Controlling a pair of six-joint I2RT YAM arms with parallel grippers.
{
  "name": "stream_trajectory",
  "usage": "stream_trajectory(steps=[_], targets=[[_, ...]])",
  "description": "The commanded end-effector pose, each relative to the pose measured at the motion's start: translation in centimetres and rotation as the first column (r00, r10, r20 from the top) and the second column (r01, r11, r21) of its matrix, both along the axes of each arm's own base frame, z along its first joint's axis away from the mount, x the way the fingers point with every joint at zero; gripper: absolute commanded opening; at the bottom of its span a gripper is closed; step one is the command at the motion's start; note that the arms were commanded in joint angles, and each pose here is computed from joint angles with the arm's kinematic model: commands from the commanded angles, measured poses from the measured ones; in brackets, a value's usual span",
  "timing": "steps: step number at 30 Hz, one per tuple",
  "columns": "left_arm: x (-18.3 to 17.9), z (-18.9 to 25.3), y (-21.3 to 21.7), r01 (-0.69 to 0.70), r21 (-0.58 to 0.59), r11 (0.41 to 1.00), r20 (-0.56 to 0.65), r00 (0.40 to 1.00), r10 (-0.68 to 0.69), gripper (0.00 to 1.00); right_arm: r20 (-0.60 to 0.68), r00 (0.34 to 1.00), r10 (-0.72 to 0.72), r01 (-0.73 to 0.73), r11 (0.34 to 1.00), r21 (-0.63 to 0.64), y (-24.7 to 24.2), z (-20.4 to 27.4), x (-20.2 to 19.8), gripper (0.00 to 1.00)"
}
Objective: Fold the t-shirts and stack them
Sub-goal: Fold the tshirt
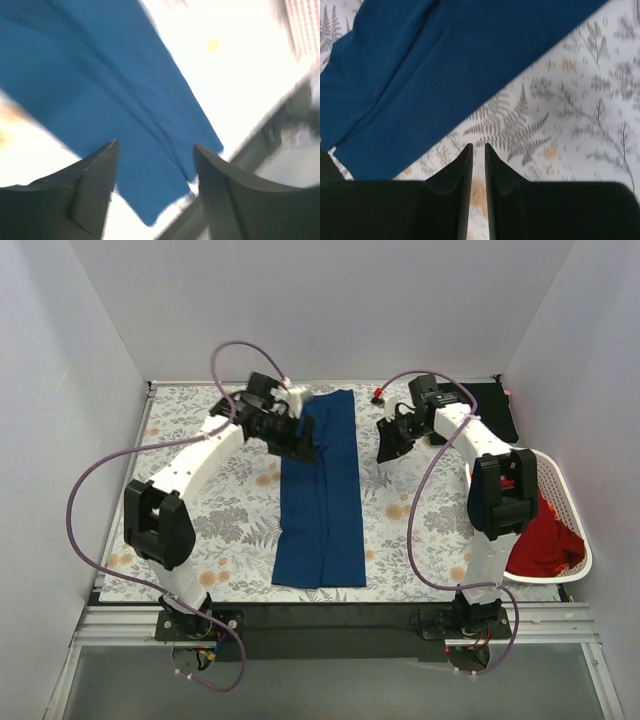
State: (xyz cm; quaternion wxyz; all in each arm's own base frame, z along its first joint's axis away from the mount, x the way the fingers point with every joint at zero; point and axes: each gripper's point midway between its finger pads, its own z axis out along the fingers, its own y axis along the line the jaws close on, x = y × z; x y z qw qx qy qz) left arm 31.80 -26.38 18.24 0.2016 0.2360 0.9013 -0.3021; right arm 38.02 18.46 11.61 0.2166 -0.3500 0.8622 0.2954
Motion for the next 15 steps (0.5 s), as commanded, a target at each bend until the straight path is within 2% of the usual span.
stream_trajectory(steps=[1,3,4,6,7,9,10,15], targets=[[7.0,-0.8,4.2,-0.111,-0.087,0.990,-0.050,0.993,0.107,0.54,0.039,0.999,0.039,-0.041,0.997,0.059,3.4,1.8,2.0,0.20],[10.4,0.0,4.6,-0.136,-0.124,0.983,0.006,0.990,0.138,0.48,0.056,0.998,0.040,-0.044,0.996,0.075,4.5,2.3,3.6,0.14],[11.7,-1.3,4.9,-0.154,-0.120,0.981,-0.007,0.988,0.154,0.47,0.062,0.997,0.040,-0.045,0.995,0.084,4.7,2.5,4.1,0.13],[14.1,-1.6,4.8,-0.161,-0.120,0.980,0.042,0.985,0.167,0.47,0.059,0.997,0.050,-0.056,0.994,0.098,5.3,1.9,5.0,0.12],[14.8,-3.4,4.6,-0.170,-0.111,0.979,0.018,0.985,0.173,0.47,0.092,0.995,0.046,-0.057,0.992,0.111,5.7,2.8,6.2,0.11],[16.5,-4.0,4.3,-0.174,-0.122,0.977,0.047,0.982,0.181,0.46,0.049,0.998,0.028,-0.034,0.991,0.133,6.5,1.4,7.5,0.10],[17.0,-4.7,4.2,-0.181,-0.121,0.976,0.044,0.981,0.187,0.45,0.073,0.997,0.030,-0.041,0.987,0.153,7.2,2.0,8.4,0.10],[19.3,-8.7,3.8,-0.209,-0.110,0.972,0.012,0.977,0.212,0.43,0.045,0.999,0.023,-0.031,0.985,0.171,9.9,-1.0,9.8,0.01]])
